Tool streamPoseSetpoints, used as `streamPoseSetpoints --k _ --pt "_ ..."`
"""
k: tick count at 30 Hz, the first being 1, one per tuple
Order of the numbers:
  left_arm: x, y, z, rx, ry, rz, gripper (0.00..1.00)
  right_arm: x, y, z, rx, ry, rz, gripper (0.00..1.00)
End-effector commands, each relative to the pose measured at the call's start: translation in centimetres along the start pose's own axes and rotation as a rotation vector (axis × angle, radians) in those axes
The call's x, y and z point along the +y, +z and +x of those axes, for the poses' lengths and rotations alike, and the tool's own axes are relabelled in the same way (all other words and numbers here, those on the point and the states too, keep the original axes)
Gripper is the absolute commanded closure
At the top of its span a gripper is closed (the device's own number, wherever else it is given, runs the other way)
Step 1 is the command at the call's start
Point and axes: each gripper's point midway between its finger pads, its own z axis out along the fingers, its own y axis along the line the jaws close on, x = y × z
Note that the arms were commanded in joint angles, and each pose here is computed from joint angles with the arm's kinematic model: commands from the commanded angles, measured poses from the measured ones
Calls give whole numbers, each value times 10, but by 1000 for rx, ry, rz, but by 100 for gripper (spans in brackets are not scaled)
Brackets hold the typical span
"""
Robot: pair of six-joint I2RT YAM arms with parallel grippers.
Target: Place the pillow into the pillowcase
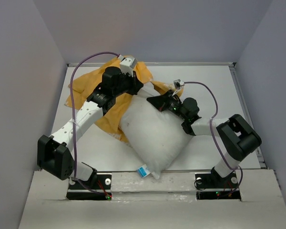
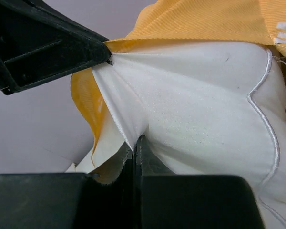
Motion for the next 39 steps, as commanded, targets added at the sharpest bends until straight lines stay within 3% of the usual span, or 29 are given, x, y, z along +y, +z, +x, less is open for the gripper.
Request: streamPoseSetpoints --k 1,5,12,16,23,31,39 --pt "-46 -20 -56 -172 -36 245 100 1 -6 -15 -78 21 -98 100" --pt "-39 -11 -61 -167 -62 255 96 -9 -22 -1 -53 20 -47 100" --pt "-4 20 -33 -89 -62 140 96 -11 -24 0 -15 -38 -12 100" --pt "9 36 -18 -42 -59 104 73 -7 -26 -2 -4 -78 -1 100" --pt "26 53 1 17 -62 48 67 -2 -30 -6 5 -113 7 100" --pt "9 62 1 33 -54 154 66 -4 -27 -1 26 -123 14 100" --pt "-15 64 13 88 -24 252 53 -13 -23 2 47 -127 49 100"
